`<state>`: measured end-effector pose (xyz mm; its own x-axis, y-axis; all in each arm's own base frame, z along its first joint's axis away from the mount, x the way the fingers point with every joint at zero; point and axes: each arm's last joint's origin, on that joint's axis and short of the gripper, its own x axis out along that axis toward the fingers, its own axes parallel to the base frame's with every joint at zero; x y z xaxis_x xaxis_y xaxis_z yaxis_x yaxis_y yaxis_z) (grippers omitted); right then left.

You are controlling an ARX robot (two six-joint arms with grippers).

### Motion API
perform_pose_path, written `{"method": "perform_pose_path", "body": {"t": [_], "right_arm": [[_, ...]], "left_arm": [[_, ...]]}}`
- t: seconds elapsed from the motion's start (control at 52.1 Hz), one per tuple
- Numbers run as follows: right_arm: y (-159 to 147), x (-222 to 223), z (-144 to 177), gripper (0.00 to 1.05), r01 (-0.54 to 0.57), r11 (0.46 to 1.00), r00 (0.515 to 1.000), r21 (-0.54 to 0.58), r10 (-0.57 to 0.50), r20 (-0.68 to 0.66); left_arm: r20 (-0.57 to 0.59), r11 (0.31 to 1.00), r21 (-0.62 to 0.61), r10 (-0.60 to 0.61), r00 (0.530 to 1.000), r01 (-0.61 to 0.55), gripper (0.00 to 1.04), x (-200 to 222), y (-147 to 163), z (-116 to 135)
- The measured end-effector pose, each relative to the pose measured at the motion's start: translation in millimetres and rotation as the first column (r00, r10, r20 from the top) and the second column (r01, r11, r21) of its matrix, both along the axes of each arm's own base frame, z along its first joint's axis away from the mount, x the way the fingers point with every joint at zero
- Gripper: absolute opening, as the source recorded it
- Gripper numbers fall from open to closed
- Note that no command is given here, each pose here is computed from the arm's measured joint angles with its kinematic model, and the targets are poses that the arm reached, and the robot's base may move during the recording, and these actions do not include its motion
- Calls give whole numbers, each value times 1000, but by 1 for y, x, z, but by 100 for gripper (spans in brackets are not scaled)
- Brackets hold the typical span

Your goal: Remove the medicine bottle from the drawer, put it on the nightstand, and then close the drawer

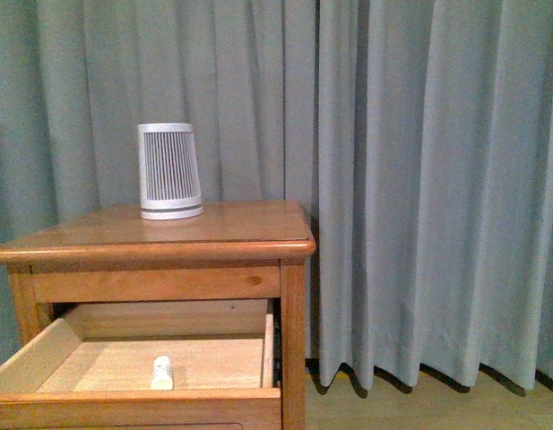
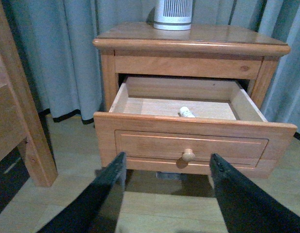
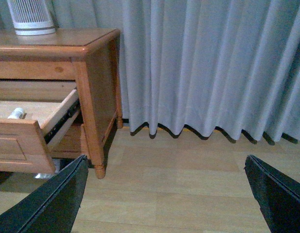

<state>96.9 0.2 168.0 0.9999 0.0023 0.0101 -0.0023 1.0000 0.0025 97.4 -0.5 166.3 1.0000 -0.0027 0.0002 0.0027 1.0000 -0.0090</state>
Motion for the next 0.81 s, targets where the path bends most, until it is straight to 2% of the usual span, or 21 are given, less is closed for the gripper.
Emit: {"method": "perform_pose_path", "body": {"t": [0.231, 0.768, 0.807], "right_arm": [[0, 0, 0, 98, 3, 1000, 1000, 0, -3, 0], [0, 0, 0, 98, -3, 1000, 1000, 0, 3, 0], [0, 1, 0, 98, 38, 999, 999, 8, -38, 3]], "left_arm": [[0, 1000, 2, -3, 1000, 3, 99, 0, 0, 0], [2, 1000, 4, 3, 1000, -3, 98, 0, 0, 0], [2, 1000, 3, 3, 1000, -3, 98, 0, 0, 0]]}}
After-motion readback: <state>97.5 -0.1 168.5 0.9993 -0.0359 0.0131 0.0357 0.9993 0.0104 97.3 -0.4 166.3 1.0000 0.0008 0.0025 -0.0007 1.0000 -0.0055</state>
